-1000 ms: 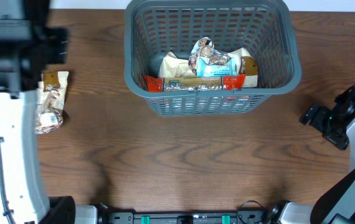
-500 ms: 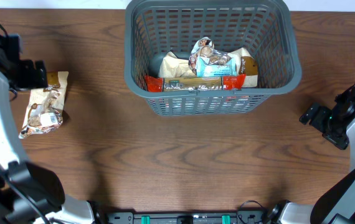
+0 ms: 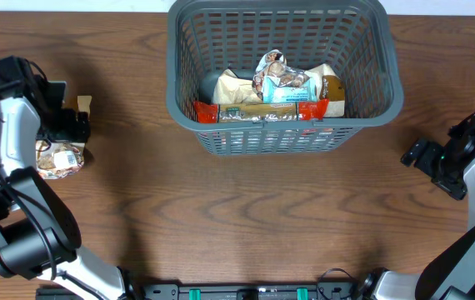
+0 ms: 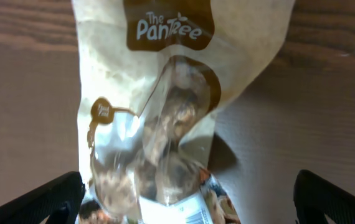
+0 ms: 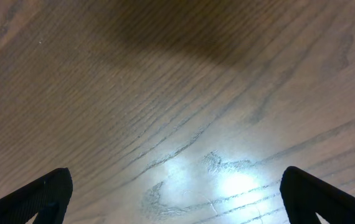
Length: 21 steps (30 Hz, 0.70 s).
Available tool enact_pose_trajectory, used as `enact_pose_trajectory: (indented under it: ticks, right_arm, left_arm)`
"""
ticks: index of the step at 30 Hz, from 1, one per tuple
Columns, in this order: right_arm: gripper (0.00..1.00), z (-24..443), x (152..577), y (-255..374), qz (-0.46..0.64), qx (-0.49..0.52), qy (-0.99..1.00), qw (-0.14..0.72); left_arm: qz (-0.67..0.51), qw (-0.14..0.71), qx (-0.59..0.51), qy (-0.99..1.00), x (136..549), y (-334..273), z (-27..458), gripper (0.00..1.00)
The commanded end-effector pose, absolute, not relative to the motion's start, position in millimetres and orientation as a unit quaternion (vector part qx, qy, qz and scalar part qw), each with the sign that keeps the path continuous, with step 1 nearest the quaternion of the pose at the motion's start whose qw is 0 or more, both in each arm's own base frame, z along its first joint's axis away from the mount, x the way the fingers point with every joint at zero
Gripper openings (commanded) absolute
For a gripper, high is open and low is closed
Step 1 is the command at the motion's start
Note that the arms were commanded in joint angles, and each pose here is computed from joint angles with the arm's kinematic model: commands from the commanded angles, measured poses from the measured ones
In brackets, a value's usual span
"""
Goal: Pack container
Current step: 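Move the left gripper to the PaperTree bag and grasp it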
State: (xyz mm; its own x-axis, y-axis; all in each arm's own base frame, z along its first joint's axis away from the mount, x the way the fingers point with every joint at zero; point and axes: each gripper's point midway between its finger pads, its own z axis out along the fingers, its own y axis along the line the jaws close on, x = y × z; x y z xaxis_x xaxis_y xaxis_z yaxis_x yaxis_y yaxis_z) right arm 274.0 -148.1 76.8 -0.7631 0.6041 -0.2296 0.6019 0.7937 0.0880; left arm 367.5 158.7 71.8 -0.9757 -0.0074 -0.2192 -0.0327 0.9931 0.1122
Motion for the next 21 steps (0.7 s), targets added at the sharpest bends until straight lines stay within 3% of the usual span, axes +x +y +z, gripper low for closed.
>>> enact_pose_trajectory:
  ticks: [1,21]
  right_arm:
    - [0.99,78,276,-144,0.007,0.305,0.944,0.126]
    - [0.99,77,274,-143,0.006,0.296,0.947,0.122]
  left_arm:
    - [0.055,0.104,0.027,0.993,367,159,56,1.0]
    - [0.032,0.046,0.004,0.998,361,174,-21,0.99]
